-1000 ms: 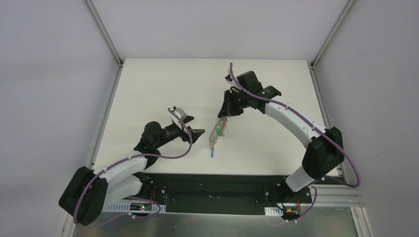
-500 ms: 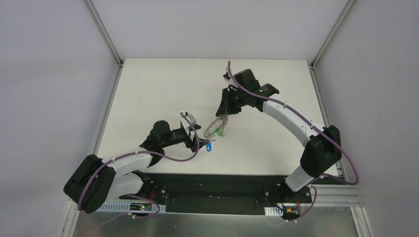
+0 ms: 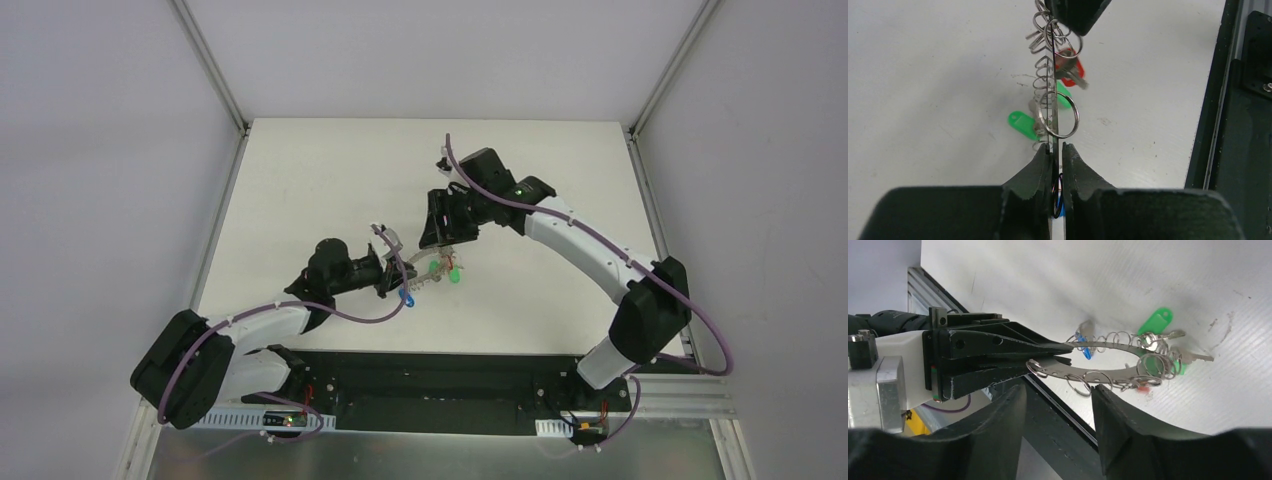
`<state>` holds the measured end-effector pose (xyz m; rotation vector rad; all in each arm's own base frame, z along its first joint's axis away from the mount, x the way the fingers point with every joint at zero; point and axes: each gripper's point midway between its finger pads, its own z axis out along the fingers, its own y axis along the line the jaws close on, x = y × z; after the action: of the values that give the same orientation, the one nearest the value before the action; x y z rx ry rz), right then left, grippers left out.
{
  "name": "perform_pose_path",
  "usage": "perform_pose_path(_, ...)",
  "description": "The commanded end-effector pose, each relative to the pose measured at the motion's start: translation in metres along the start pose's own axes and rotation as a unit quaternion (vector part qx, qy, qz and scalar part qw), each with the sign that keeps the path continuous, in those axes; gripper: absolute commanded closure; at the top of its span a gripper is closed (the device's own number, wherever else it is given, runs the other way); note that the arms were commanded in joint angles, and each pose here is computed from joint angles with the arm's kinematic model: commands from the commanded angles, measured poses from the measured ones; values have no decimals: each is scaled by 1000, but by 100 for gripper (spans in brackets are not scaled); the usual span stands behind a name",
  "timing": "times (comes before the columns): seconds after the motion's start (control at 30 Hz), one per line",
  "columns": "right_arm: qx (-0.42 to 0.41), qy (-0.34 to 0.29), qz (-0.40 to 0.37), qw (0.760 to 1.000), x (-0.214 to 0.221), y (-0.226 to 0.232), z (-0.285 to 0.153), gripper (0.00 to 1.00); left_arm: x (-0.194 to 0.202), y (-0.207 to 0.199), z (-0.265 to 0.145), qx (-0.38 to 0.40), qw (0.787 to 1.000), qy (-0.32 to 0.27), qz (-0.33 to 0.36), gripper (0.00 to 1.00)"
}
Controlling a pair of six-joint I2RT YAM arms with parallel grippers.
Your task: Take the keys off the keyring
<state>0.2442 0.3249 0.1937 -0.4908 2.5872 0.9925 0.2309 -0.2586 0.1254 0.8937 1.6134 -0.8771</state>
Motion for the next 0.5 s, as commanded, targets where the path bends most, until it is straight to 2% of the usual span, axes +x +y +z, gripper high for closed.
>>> perform_pose_path(0.0, 26, -53, -28, 998, -5, -1, -30, 39, -22, 0, 0, 3, 999, -23, 35, 100)
perform_pose_path(0.13, 68, -113, -55, 990, -9, -20, -47, 39, -25, -8, -3, 24, 997, -31, 60, 100)
perform_pose_path(0.3, 60, -189, -117, 973, -11, -22, -70, 39, -26, -20, -5, 65, 992, -39, 103, 100)
perform_pose_path(0.4, 43, -245, -189, 950, -10, -22, -79, 38, -28, -29, -8, 98, 977, -52, 180, 100)
perform_pose_path(0.47, 33, -297, -231, 926, -12, -20, -90, 36, -32, -31, -13, 105, 961, -64, 246, 100)
